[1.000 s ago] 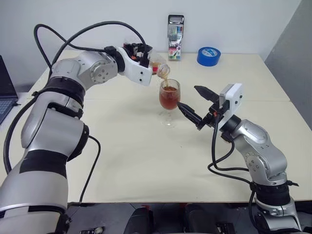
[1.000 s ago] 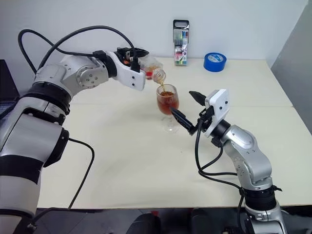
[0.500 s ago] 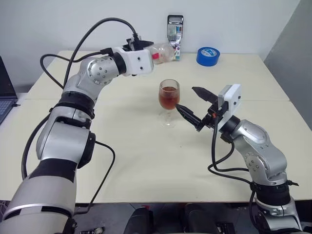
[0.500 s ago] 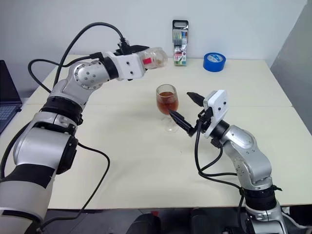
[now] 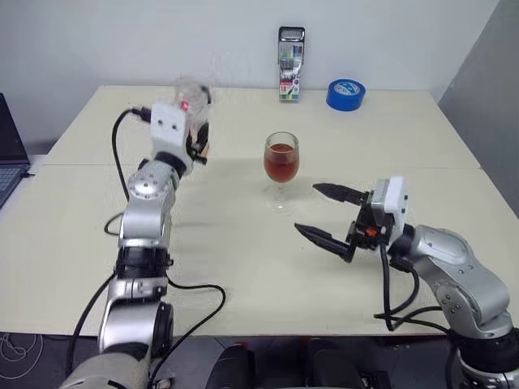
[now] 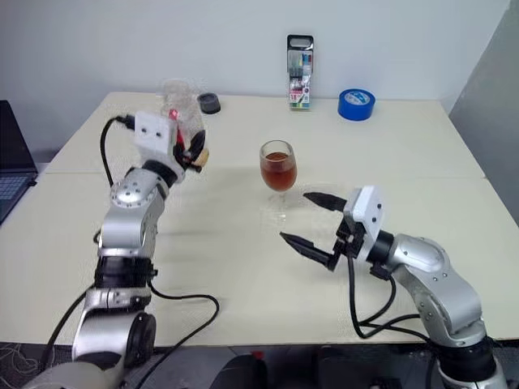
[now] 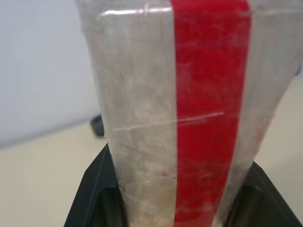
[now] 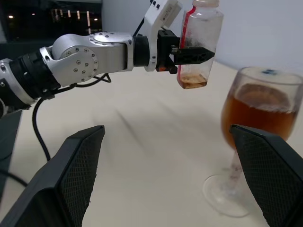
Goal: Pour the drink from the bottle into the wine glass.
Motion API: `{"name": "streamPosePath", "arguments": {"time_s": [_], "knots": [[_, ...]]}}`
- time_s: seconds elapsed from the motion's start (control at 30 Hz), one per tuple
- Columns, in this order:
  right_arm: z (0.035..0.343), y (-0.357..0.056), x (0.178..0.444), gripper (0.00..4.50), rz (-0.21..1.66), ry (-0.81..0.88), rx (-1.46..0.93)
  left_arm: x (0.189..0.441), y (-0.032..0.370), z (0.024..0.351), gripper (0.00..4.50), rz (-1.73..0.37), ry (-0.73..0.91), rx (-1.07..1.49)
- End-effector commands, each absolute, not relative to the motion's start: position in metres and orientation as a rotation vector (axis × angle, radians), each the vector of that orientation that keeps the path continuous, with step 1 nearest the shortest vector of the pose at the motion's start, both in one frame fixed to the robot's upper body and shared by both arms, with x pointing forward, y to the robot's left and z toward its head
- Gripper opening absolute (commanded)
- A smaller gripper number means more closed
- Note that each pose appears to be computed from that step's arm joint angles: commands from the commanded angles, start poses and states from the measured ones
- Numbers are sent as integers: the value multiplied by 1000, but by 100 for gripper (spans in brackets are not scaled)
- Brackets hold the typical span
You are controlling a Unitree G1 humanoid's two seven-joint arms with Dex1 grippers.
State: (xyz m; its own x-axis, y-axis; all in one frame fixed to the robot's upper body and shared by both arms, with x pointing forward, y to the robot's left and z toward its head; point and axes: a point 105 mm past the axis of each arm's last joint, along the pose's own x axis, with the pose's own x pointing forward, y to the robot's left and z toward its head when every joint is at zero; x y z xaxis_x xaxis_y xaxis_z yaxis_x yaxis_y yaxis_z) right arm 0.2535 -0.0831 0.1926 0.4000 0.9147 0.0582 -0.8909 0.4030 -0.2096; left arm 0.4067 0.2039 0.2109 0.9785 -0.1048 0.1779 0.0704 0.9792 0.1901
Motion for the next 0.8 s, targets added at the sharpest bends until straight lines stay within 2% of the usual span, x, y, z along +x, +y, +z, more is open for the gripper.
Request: {"name": "streamPosePath", "arguments": {"time_s": [0.03, 0.2, 0.43, 0.8], "knots": [[204, -84, 246, 450, 1186, -246, -173, 393, 217, 223, 175, -19, -253, 124], [205, -82, 257, 450, 1158, -246, -154, 382, 230, 182, 175, 3, -201, 63], [204, -82, 263, 450, 1134, -243, -164, 378, 235, 153, 175, 2, -204, -33], [203, -82, 268, 450, 1103, -246, -162, 383, 238, 142, 175, -21, -176, -23]]}}
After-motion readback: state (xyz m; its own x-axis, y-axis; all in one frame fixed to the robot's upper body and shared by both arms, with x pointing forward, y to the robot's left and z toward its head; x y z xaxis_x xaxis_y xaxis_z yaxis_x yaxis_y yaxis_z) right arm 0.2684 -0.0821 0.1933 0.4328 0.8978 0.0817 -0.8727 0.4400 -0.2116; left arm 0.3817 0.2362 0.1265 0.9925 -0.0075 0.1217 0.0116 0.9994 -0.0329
